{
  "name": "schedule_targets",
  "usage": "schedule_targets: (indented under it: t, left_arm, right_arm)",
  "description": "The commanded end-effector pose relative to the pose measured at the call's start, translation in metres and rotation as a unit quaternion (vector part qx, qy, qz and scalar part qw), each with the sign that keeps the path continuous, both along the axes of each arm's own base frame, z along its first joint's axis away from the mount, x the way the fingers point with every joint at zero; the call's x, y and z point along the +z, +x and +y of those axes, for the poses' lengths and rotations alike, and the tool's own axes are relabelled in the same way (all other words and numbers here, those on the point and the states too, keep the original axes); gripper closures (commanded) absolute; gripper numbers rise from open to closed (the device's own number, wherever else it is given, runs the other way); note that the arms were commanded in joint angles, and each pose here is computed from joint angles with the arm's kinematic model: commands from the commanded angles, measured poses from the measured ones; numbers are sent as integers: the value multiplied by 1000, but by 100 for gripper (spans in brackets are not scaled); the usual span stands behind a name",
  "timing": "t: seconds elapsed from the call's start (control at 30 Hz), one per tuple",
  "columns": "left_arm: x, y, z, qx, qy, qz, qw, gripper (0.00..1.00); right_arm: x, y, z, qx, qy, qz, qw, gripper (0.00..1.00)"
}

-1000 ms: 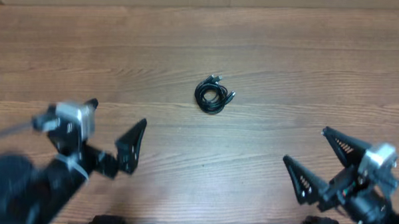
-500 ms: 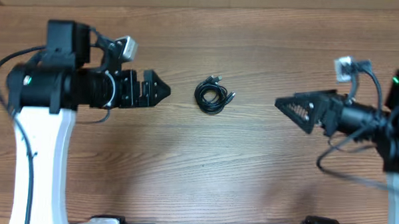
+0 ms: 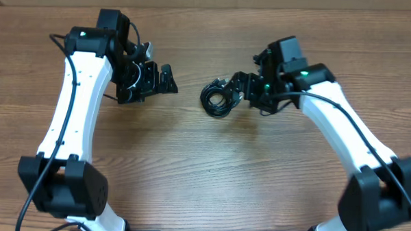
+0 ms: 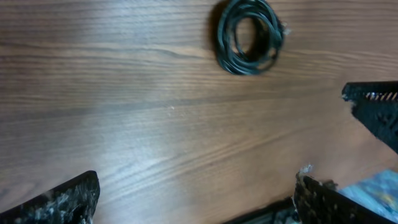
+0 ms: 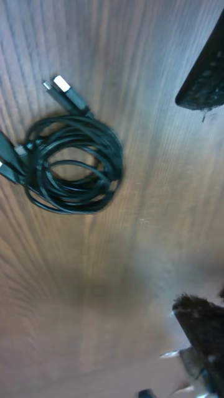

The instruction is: Untangle cables

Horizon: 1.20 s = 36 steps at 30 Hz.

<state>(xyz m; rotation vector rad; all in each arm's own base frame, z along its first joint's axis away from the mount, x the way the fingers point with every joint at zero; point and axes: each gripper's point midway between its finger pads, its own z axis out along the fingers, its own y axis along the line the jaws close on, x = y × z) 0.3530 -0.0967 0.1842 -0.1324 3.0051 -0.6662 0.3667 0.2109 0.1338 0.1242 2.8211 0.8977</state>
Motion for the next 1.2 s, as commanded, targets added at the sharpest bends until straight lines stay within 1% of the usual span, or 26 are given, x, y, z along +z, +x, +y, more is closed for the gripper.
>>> schedule_targets:
  t: [0.0,0.03,0.1,0.23,0.3,0.43,0.5,0.63,0.67,0.8,0.87,0.9,0.97,1.03,1.1,1.13,1.17]
  left_arm:
    - [-19,9,3,7,20,19,1000,1]
    - [-22,10,2,7,20,24,999,0]
    - [-30,11,1,13,21,36,999,0]
    - [-37,9,-1,10,23,51,998,0]
    - [-36,8,-2,9,23,54,998,0]
    - [-37,7,-1,9,23,56,998,0]
    - [-37,7,-1,9,23,56,998,0]
    - [-37,7,-1,9,23,55,998,1]
    - [-37,7,-2,9,23,55,998,1]
    - [-37,9,-2,9,23,51,998,1]
    - [-37,9,-2,9,23,50,998,0]
    - [-37,9,-2,9,23,50,998,1]
    - [-37,9,-2,9,22,50,998,0]
    - [-36,8,-4,9,17,54,998,0]
    - [-30,-2,-15,5,-19,76,997,0]
    - [-25,-6,-23,-4,-48,83,995,0]
    - [-18,-10,-34,-15,-86,87,992,0]
  right_arm:
    - [-17,13,11,-23,3,14,1000,22]
    - [-24,16,15,-20,3,13,1000,29]
    - [-32,23,20,-36,2,15,999,35]
    - [-53,40,20,-113,-26,22,993,39]
    - [-69,39,24,-134,-41,37,989,42]
    - [-91,32,35,-132,-50,58,988,46]
    - [-95,31,36,-130,-55,60,988,47]
    - [-106,29,28,-138,-79,65,985,53]
    - [-110,27,25,-140,-89,69,984,57]
    - [-121,22,24,-137,-100,81,982,76]
    - [-120,21,25,-135,-97,84,983,94]
    - [-116,20,27,-132,-90,86,983,96]
    - [-104,19,29,-129,-84,87,984,96]
    - [-69,19,34,-105,-75,77,989,96]
    - [-22,16,47,-47,-42,51,997,96]
    - [3,12,58,-13,-14,37,999,96]
    - [37,3,76,42,38,12,998,96]
